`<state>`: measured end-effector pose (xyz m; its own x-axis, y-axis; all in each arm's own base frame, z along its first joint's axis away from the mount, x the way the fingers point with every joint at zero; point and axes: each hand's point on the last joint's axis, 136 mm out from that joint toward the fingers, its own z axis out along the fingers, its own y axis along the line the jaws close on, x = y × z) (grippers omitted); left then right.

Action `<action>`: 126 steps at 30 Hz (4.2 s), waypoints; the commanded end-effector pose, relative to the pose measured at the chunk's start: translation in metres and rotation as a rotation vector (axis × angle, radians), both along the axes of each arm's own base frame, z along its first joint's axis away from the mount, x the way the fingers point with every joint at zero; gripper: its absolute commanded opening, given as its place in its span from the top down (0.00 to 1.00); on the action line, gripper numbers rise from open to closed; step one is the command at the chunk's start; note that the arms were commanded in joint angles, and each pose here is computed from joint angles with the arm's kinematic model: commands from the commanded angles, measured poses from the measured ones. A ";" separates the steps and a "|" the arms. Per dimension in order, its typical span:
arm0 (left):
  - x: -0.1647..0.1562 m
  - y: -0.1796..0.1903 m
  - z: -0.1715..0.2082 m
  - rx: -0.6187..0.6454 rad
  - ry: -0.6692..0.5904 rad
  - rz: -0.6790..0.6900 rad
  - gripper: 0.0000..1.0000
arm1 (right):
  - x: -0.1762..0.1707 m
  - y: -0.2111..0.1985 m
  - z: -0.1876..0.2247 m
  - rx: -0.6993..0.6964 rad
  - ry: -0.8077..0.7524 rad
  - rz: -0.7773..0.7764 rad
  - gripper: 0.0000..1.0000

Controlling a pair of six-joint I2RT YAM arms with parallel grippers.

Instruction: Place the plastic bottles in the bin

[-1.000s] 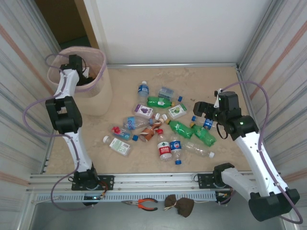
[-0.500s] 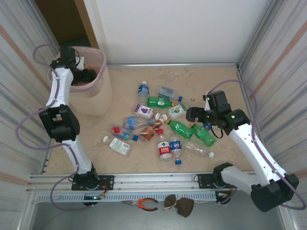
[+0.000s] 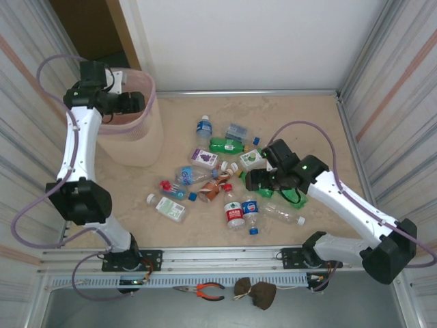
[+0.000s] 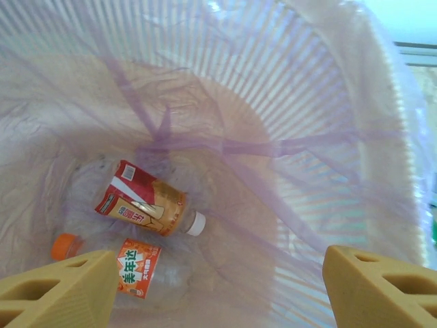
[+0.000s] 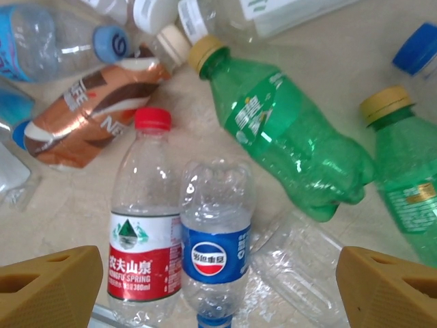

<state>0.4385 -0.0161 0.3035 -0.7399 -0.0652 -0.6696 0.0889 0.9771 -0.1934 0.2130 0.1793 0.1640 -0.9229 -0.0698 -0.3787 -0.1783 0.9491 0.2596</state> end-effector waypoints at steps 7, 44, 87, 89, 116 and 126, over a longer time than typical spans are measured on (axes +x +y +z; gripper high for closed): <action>-0.042 -0.036 0.027 -0.137 -0.072 -0.073 0.20 | -0.030 0.030 -0.036 -0.098 0.117 0.048 0.17; -0.113 -0.050 0.078 -0.122 -0.186 -0.096 0.19 | 0.045 0.110 -0.117 -0.171 0.301 0.109 0.46; -0.118 -0.076 0.068 -0.156 -0.172 -0.148 0.20 | 0.048 0.108 -0.128 -0.197 0.312 0.068 0.64; -0.117 -0.078 0.068 -0.161 -0.171 -0.155 0.20 | 0.050 0.107 -0.118 -0.195 0.286 0.064 0.64; -0.173 -0.250 0.104 -0.435 -0.520 -0.980 0.19 | 0.081 0.066 0.201 0.405 -0.605 0.083 0.64; -0.219 -0.276 0.092 -0.307 -0.604 -1.245 0.11 | 0.041 0.066 0.259 0.471 -0.652 0.271 0.68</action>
<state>0.2360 -0.2945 0.3835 -0.1708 0.1893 -0.9670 0.9740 0.1807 -0.1366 0.2750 0.2451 0.4032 -0.5115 0.0953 -0.8540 -0.5534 0.7238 0.4122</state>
